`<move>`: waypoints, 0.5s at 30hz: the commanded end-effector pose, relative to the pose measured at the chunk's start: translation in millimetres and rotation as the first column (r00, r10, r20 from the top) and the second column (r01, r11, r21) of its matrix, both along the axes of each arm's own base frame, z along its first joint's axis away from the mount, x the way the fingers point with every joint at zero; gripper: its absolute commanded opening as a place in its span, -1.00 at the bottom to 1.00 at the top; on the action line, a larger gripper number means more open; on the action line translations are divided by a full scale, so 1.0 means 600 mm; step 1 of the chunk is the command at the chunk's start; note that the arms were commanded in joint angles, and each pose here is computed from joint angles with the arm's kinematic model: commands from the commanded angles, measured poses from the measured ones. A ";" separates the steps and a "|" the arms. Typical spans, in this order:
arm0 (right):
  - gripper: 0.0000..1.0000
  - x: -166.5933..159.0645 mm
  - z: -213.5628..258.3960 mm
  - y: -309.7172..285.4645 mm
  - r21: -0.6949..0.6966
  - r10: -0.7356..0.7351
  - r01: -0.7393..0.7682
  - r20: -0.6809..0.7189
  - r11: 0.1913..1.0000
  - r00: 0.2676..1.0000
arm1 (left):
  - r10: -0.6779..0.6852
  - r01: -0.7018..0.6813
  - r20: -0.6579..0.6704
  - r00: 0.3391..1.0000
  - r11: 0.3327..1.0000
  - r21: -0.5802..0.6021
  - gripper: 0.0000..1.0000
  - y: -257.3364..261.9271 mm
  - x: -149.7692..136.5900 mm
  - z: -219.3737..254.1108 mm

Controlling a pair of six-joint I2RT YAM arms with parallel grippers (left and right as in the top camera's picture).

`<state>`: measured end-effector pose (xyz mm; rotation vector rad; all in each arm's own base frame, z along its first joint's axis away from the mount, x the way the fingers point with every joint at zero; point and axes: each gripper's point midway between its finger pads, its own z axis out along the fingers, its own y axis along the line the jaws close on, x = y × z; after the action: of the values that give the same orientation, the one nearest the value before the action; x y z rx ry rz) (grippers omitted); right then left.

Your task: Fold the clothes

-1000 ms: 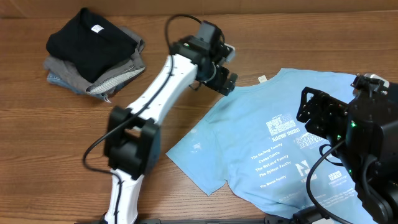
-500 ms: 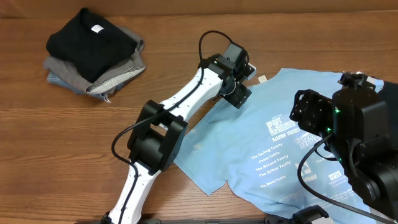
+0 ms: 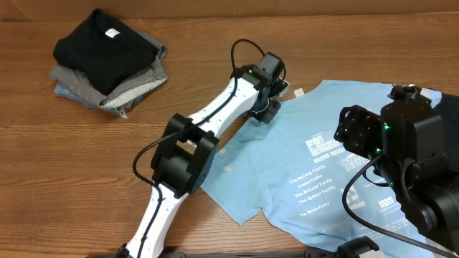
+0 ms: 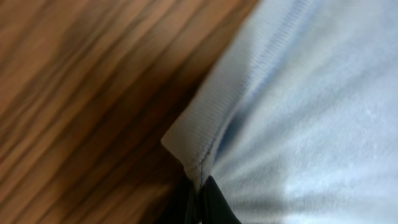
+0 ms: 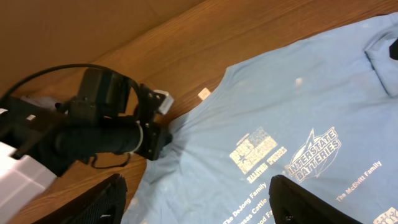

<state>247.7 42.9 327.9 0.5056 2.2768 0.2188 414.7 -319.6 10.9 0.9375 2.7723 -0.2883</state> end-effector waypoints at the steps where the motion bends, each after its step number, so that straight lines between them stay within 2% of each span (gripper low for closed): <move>1: 0.53 -0.001 0.006 -0.015 0.009 -0.045 0.044 0.012 0.999 0.999 | 0.259 -0.273 0.189 0.947 0.960 0.056 -0.92 0.096 0.091 0.129; 5: 0.53 -0.002 0.003 -0.030 0.013 -0.088 0.088 0.002 0.996 0.996 | 0.406 -0.452 0.322 0.856 0.888 0.081 -0.92 0.227 0.130 0.247; 9: 0.53 -0.005 -0.001 -0.045 0.007 -0.121 0.121 -0.013 0.993 0.993 | 0.515 -0.583 0.356 0.780 0.804 0.114 -0.92 0.365 0.132 0.300; 13: 0.54 -0.003 -0.008 -0.060 0.000 -0.158 0.158 -0.031 0.987 0.987 | 0.594 -0.637 0.272 0.757 0.763 0.107 -0.67 0.439 0.114 0.301; 15: 0.54 0.004 -0.016 -0.072 -0.007 -0.189 0.189 -0.049 0.982 0.981 | 0.608 -0.636 0.219 0.763 0.766 0.090 -0.46 0.450 0.107 0.296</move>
<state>244.9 8.9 320.1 0.6804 2.2691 0.1390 483.1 -53.4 189.8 0.0317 2.7413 0.1780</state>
